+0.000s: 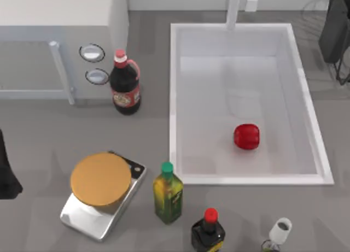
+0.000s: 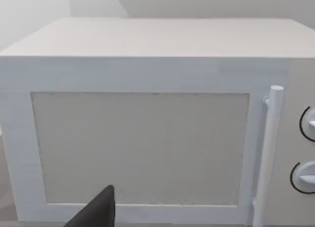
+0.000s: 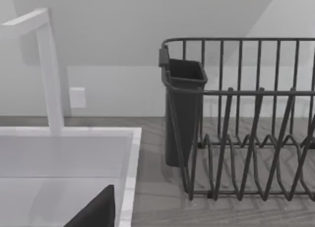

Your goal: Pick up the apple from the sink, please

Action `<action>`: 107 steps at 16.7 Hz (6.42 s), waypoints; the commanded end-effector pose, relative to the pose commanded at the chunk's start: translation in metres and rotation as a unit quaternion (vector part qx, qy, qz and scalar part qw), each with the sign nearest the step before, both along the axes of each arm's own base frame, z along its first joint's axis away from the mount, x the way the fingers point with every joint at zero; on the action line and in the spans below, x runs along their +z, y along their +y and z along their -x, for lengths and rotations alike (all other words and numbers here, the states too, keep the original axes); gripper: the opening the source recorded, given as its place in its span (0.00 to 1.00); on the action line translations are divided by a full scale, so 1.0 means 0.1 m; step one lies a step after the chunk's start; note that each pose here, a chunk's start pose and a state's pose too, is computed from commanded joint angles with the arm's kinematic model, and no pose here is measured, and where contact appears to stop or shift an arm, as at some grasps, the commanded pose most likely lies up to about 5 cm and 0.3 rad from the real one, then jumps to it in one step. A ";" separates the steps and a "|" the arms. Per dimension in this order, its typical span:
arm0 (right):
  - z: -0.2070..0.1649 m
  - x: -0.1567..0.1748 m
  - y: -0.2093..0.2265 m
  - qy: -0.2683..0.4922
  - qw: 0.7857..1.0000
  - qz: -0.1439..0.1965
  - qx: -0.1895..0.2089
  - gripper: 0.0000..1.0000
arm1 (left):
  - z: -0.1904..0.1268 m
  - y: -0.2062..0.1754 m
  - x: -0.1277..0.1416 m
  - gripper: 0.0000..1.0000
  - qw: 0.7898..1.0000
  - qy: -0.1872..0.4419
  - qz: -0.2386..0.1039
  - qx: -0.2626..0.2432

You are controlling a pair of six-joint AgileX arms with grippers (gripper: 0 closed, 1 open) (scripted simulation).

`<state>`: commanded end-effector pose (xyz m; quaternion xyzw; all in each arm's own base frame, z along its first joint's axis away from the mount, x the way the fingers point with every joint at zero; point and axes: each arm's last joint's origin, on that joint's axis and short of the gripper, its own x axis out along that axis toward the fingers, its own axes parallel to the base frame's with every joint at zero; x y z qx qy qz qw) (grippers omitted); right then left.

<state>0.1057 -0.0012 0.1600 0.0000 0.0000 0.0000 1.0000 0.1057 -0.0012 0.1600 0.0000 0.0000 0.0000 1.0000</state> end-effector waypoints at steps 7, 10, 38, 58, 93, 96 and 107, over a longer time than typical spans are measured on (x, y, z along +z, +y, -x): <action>0.00 0.00 0.00 0.000 1.000 0.000 0.000 1.00 | 0.00 0.00 0.00 1.00 1.000 0.000 0.000 0.000; 0.00 0.02 0.00 0.003 1.000 -0.001 0.001 1.00 | 0.00 0.00 0.00 1.00 1.000 0.000 0.000 0.000; -2.99 0.29 1.70 0.675 0.737 -0.016 0.009 1.00 | 0.00 0.00 0.00 1.00 1.000 0.000 0.000 0.000; -3.18 -1.19 1.89 0.704 0.711 -0.005 -0.002 1.00 | 0.00 0.00 0.00 1.00 1.000 0.000 0.000 0.000; -3.32 -1.00 1.96 0.697 0.717 0.001 -0.005 0.00 | 0.00 0.00 0.00 1.00 1.000 0.000 0.000 0.000; -3.46 -0.55 2.04 0.701 0.713 0.003 -0.007 0.00 | 0.00 0.00 0.00 1.00 1.000 0.000 0.000 0.000; -3.18 1.22 1.89 0.690 0.724 -0.002 -0.002 0.00 | 0.00 0.00 0.00 1.00 1.000 0.000 0.000 0.000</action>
